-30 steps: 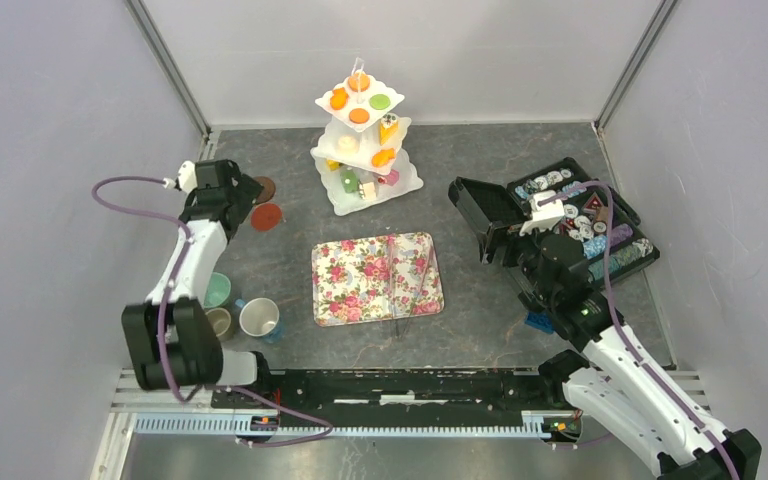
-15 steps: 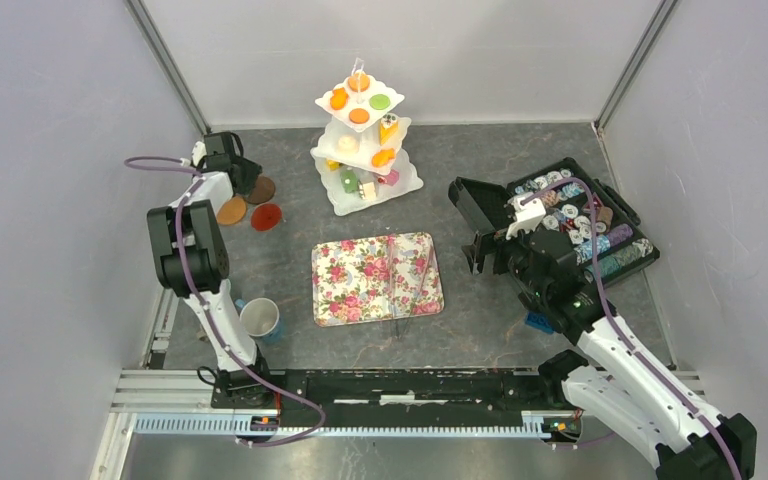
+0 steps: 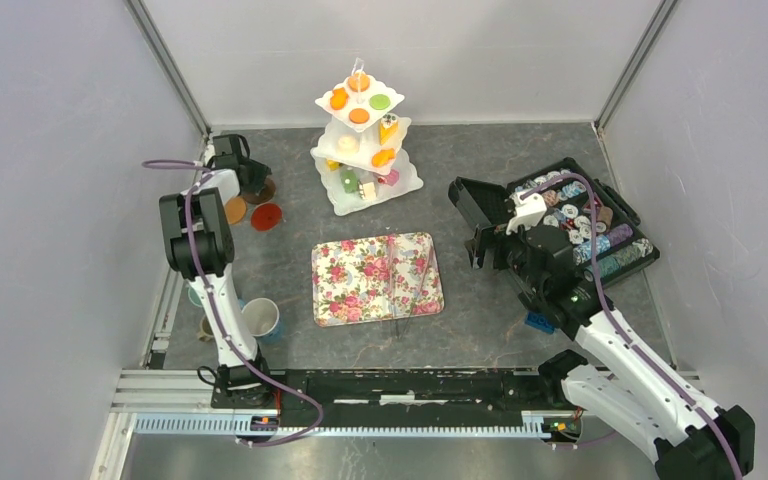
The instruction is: Serve the afternoon tea
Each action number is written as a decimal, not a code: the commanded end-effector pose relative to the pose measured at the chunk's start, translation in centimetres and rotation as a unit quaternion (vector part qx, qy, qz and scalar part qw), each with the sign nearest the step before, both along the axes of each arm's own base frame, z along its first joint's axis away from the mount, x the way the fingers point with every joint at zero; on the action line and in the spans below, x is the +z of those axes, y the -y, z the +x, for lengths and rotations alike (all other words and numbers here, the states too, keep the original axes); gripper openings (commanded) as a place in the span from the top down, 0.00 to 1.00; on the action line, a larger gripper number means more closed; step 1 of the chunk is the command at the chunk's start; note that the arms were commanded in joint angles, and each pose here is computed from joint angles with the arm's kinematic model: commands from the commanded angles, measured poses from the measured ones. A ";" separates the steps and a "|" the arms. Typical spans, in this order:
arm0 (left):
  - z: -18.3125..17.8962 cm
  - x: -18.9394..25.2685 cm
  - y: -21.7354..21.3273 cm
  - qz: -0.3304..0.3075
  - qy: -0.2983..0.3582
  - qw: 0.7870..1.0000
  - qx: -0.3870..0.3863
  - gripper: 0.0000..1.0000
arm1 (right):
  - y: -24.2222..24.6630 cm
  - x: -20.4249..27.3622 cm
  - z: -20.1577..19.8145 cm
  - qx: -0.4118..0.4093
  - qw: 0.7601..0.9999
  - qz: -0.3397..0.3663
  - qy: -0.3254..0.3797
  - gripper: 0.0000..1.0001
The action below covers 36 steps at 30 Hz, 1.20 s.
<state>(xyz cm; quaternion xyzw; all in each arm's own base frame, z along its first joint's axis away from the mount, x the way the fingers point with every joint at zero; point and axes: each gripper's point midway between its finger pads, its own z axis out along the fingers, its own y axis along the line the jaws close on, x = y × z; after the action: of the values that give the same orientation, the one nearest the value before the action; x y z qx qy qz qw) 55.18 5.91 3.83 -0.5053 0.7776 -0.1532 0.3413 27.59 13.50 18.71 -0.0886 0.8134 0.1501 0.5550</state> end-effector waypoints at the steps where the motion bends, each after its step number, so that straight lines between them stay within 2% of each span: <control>1: 1.0 -0.8 2.3 -0.021 0.000 0.999 -0.032 0.55 | -0.1 3.0 1.1 -0.014 0.999 0.019 0.035 0.02; 10: 1.7 -2.0 5.2 -0.045 -0.005 0.997 -0.057 0.54 | 0.9 3.9 1.3 -0.035 0.998 -0.002 0.046 0.02; 29: 4.3 -1.6 7.9 -0.073 0.006 0.994 -0.085 0.51 | 1.2 3.6 1.5 -0.041 0.998 -0.007 0.045 0.02; 33: 5.0 -0.8 8.5 -0.076 0.012 0.992 -0.104 0.47 | 1.0 3.4 1.6 -0.039 0.998 -0.005 0.044 0.02; 36: 5.5 1.2 8.1 -0.054 0.020 0.992 -0.116 0.42 | 0.9 3.5 1.6 -0.038 0.998 -0.003 0.045 0.02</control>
<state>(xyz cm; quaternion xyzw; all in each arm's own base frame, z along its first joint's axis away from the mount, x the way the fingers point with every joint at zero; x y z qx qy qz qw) 60.85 -1.58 4.63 -0.4373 0.7994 -0.2495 0.3278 28.50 12.40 19.99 -0.0713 0.8090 0.1176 0.5715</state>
